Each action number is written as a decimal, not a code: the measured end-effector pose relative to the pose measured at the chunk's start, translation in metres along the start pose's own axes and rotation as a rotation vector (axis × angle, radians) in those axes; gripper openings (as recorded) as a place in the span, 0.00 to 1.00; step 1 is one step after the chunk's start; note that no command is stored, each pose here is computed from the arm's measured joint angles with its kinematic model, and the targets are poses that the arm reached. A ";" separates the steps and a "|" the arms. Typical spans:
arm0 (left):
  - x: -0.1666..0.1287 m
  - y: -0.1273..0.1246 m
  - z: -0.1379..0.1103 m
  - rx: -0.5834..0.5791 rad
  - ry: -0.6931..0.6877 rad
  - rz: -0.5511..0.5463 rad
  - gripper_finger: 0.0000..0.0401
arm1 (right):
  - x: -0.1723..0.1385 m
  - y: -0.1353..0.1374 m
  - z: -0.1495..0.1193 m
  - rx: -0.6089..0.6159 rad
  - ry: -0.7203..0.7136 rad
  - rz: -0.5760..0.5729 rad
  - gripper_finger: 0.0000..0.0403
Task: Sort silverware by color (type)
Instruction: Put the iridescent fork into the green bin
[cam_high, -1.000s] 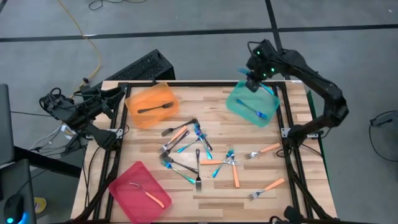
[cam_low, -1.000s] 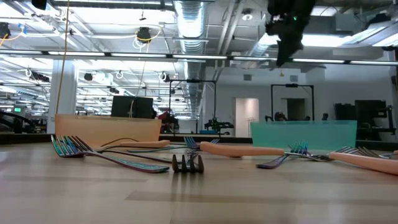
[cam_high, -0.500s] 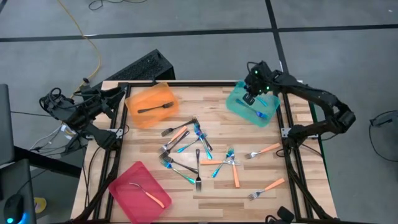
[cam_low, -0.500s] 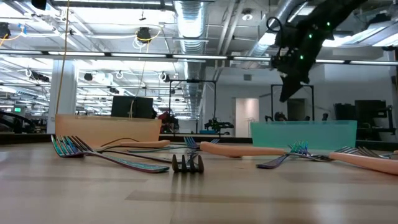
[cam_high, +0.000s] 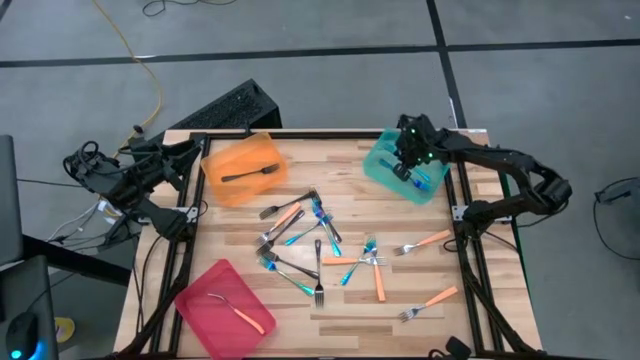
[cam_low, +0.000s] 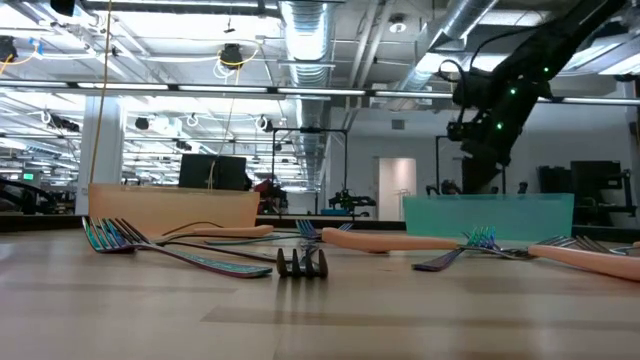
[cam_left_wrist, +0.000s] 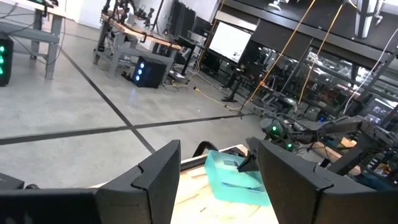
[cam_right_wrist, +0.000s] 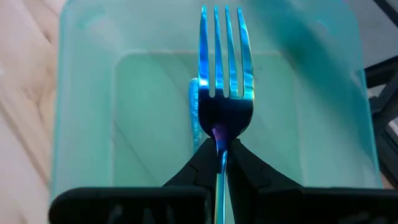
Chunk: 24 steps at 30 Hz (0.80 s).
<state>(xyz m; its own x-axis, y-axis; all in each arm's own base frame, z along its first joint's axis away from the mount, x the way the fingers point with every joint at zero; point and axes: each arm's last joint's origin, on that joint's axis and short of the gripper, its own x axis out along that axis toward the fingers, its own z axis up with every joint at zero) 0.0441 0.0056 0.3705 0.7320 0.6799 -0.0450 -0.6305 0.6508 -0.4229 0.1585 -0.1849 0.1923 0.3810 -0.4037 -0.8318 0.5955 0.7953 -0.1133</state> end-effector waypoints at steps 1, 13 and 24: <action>0.000 0.000 0.000 0.002 0.000 0.000 0.49 | 0.002 0.000 -0.002 0.002 -0.004 -0.002 0.10; 0.000 0.000 0.000 0.001 0.000 0.000 0.49 | 0.029 -0.007 -0.021 -0.030 0.071 0.022 0.10; 0.000 0.000 0.000 -0.005 0.000 0.000 0.49 | 0.049 0.000 -0.024 -0.046 0.124 0.054 0.10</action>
<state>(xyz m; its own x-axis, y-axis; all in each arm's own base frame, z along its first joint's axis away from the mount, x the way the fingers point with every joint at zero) 0.0441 0.0056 0.3705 0.7319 0.6799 -0.0451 -0.6293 0.6490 -0.4276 0.1598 -0.1938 0.1383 0.3199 -0.3030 -0.8977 0.5425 0.8354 -0.0886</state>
